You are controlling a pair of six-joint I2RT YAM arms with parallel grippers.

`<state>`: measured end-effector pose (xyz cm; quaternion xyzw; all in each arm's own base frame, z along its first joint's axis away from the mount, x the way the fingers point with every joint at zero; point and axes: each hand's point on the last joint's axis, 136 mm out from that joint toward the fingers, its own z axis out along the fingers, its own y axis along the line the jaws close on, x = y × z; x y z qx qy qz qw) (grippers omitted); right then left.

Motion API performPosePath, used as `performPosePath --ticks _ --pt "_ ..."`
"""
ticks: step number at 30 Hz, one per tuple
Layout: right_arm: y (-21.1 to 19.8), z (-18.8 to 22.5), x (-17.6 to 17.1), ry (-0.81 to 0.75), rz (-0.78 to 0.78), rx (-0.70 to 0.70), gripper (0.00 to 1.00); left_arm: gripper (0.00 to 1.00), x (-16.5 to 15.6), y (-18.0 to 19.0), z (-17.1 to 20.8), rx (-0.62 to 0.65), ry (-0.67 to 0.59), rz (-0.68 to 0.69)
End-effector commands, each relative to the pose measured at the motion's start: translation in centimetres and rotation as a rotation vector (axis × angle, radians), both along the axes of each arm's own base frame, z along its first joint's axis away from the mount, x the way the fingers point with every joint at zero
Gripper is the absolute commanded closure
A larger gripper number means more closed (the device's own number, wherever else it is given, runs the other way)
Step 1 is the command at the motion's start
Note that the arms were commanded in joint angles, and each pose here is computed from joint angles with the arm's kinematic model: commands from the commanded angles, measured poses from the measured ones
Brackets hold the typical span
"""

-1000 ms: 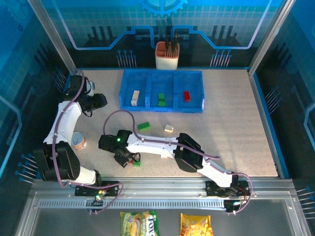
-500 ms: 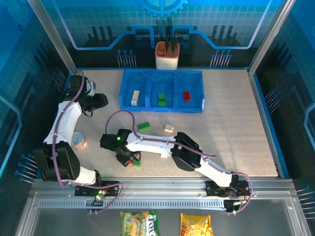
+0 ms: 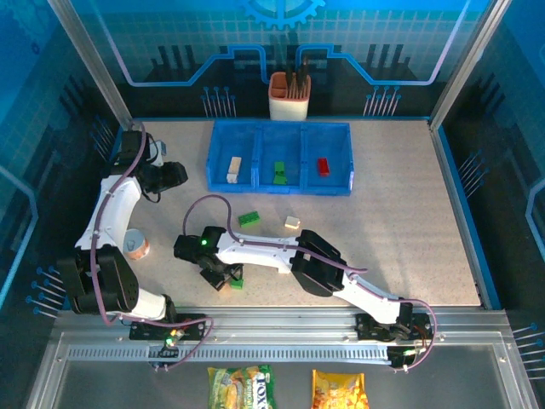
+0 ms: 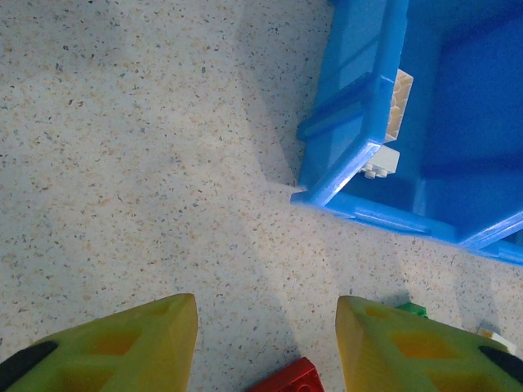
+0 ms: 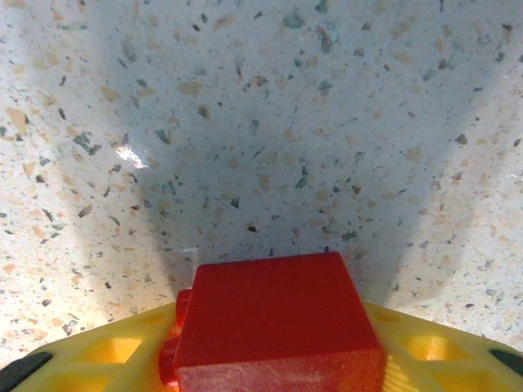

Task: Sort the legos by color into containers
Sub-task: Pick up the lego from the bottom-center of the table.

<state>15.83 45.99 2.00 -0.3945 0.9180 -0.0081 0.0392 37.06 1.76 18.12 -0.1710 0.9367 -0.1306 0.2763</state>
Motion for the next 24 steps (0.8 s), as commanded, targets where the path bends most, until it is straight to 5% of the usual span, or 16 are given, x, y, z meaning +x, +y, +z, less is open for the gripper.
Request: performPosePath --ticks 1,15,24 --pt "-0.4 -1.0 0.0 0.018 -0.010 -0.025 0.49 0.51 -0.1 -0.3 0.2 -0.032 -0.009 0.002" --pt "-1.4 1.5 3.6 0.002 -0.118 0.047 0.54 0.50 -0.1 -0.4 0.1 -0.034 -0.005 -0.002" --pt "-7.4 3.4 7.3 -0.009 -0.265 0.064 0.54 0.50 0.0 -0.4 -0.1 -0.035 0.000 -0.001"
